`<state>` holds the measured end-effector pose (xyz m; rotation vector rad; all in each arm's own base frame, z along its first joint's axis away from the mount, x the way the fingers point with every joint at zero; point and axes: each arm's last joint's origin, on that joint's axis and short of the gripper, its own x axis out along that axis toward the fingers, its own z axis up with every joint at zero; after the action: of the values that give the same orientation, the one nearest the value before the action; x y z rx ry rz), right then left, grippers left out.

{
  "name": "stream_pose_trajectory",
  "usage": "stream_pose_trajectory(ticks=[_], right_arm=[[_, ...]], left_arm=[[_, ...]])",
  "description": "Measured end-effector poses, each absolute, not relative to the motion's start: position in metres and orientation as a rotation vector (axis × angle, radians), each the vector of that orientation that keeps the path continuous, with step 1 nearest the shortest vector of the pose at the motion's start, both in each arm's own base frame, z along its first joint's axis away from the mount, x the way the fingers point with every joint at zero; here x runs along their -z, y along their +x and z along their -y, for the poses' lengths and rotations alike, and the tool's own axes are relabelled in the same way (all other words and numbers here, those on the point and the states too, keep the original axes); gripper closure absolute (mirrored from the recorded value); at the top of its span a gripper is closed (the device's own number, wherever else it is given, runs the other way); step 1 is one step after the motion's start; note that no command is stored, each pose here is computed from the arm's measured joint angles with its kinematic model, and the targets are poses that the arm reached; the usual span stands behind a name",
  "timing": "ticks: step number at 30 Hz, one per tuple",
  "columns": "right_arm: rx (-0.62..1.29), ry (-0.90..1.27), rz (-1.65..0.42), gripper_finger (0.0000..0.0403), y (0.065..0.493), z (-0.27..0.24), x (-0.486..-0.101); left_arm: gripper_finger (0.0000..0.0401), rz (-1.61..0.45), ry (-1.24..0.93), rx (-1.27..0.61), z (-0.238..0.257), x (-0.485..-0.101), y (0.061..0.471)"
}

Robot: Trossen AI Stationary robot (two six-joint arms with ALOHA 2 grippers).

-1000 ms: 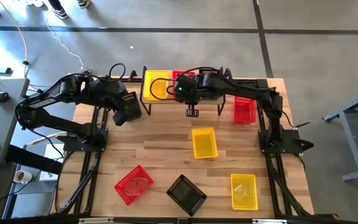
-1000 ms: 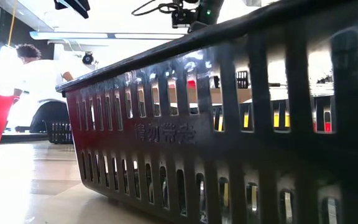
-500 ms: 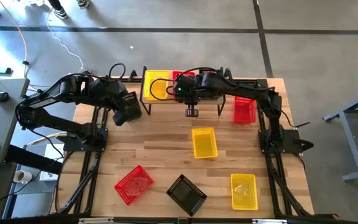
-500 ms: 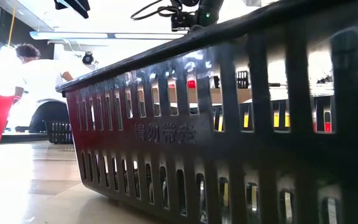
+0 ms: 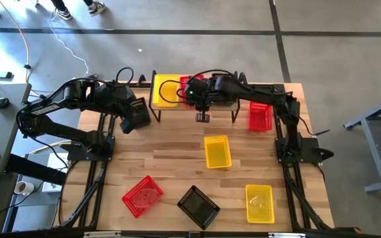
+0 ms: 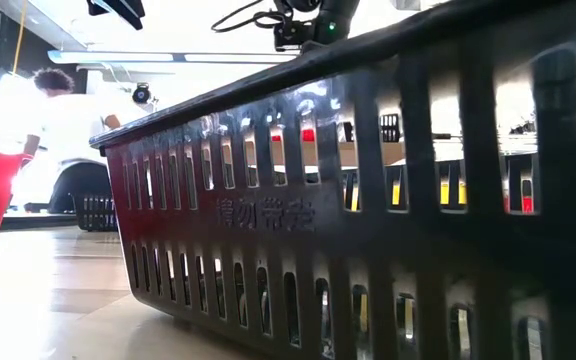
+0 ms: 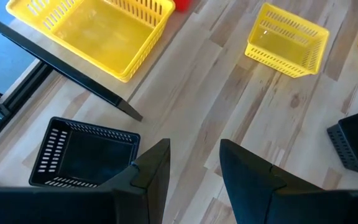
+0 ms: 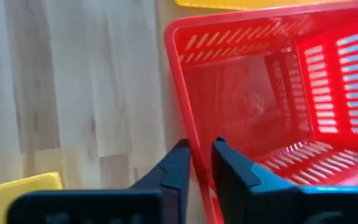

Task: Stack baskets on shelf by color
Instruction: Put the middle red bin on the shelf, then stack the top black bin on the black bin on the shelf

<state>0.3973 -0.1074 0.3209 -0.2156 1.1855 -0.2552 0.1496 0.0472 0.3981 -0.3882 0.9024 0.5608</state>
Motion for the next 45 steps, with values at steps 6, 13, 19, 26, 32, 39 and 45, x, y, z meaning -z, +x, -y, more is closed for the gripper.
stream_pose_trajectory(ticks=[6, 13, 19, 26, 32, 39, 45], right_arm=[[0.257, -0.208, -1.171, 0.0308, 0.398, 0.110, -0.321], [0.249, -0.108, -1.121, 0.0305, 0.401, 0.109, -0.322], [0.305, -0.020, -1.092, 0.0305, 0.402, 0.109, -0.323], [0.378, 0.075, -1.035, 0.0305, 0.405, 0.110, -0.325], [0.392, 0.067, -1.035, 0.0305, 0.402, 0.110, -0.328], [0.394, 0.063, -0.974, 0.0305, 0.396, 0.108, -0.355], [0.378, 0.019, -0.912, 0.0305, 0.391, 0.107, -0.382]], left_arm=[[0.0272, -0.902, -0.388, -0.561, -0.047, -0.398, 0.150], [0.0272, -0.902, -0.388, -0.561, -0.047, -0.398, 0.150], [0.0272, -0.903, -0.387, -0.560, -0.047, -0.398, 0.150], [0.0272, -0.905, -0.379, -0.556, -0.047, -0.398, 0.150], [0.0272, -0.897, -0.420, -0.578, -0.047, -0.398, 0.151], [0.0272, -0.852, -0.569, -0.767, -0.051, -0.394, 0.155], [0.0272, -0.875, -0.615, -0.839, -0.054, -0.391, 0.154]])
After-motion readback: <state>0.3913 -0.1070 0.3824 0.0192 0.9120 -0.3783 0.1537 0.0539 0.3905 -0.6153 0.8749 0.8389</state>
